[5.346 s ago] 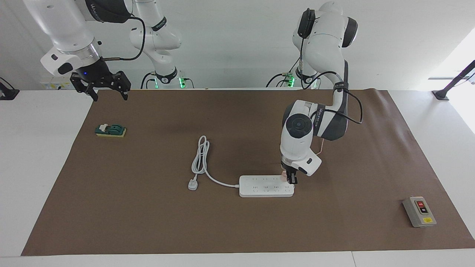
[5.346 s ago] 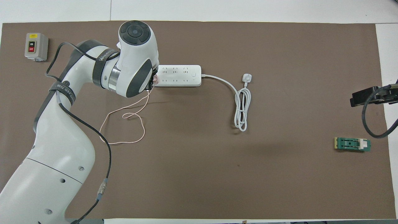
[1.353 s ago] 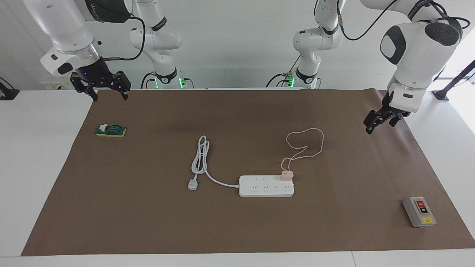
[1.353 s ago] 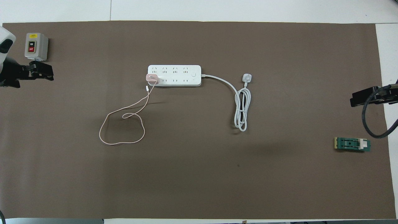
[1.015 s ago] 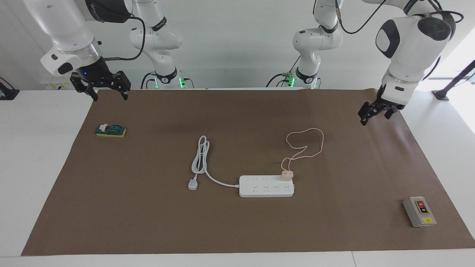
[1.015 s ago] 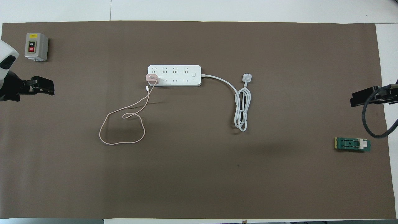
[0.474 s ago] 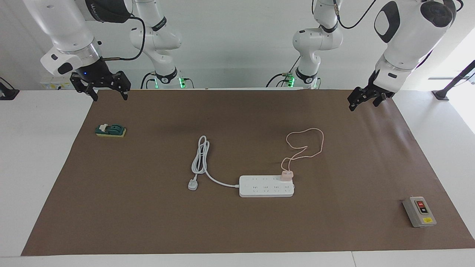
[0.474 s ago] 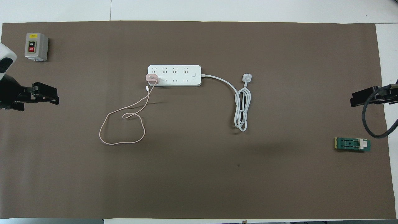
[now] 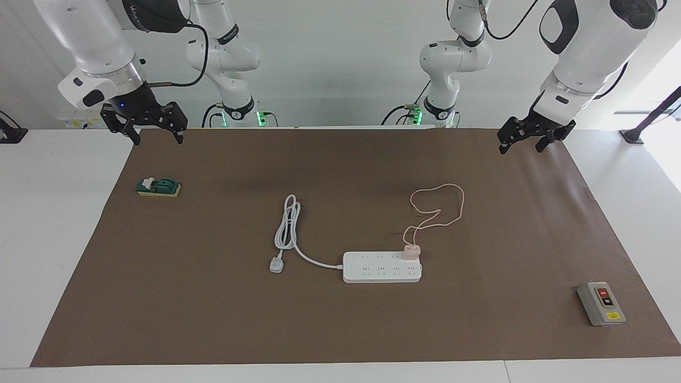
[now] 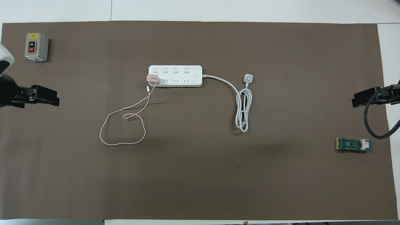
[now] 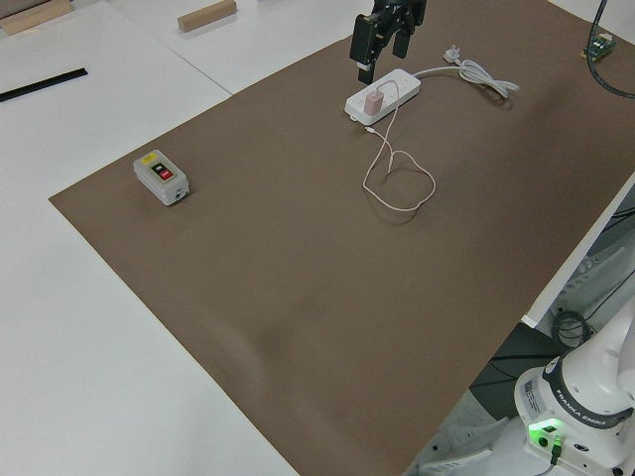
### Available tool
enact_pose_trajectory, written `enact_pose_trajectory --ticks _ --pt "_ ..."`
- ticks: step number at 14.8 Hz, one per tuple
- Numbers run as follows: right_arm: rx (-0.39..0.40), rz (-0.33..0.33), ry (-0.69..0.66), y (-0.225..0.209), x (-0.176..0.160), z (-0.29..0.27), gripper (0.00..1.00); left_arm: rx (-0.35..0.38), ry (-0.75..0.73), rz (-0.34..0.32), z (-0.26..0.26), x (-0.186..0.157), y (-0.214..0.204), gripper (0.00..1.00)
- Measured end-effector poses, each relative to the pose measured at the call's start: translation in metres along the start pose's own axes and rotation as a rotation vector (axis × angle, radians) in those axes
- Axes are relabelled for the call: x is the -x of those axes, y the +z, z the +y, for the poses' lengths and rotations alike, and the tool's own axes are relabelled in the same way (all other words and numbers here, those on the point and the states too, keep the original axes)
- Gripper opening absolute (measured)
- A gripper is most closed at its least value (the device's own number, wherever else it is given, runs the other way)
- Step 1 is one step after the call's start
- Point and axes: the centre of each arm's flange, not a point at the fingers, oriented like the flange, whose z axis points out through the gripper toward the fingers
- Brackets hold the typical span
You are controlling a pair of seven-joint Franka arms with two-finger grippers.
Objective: Plug charger into power strip
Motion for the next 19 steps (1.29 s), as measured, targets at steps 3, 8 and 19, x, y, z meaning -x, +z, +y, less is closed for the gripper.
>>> enact_pose_trajectory --ticks 3,8,19 --pt "0.000 0.000 0.000 0.0000 0.0000 0.0000 1.00 0.000 0.009 -0.001 0.0003 0.0001 0.0002 1.00" --pt "0.000 0.000 0.000 0.0000 0.0000 0.0000 1.00 -0.001 0.012 -0.036 0.0010 0.0038 0.0033 1.00" --pt "0.000 0.000 0.000 0.0000 0.0000 0.0000 1.00 -0.002 0.012 -0.065 0.0008 0.0046 0.0084 1.00"
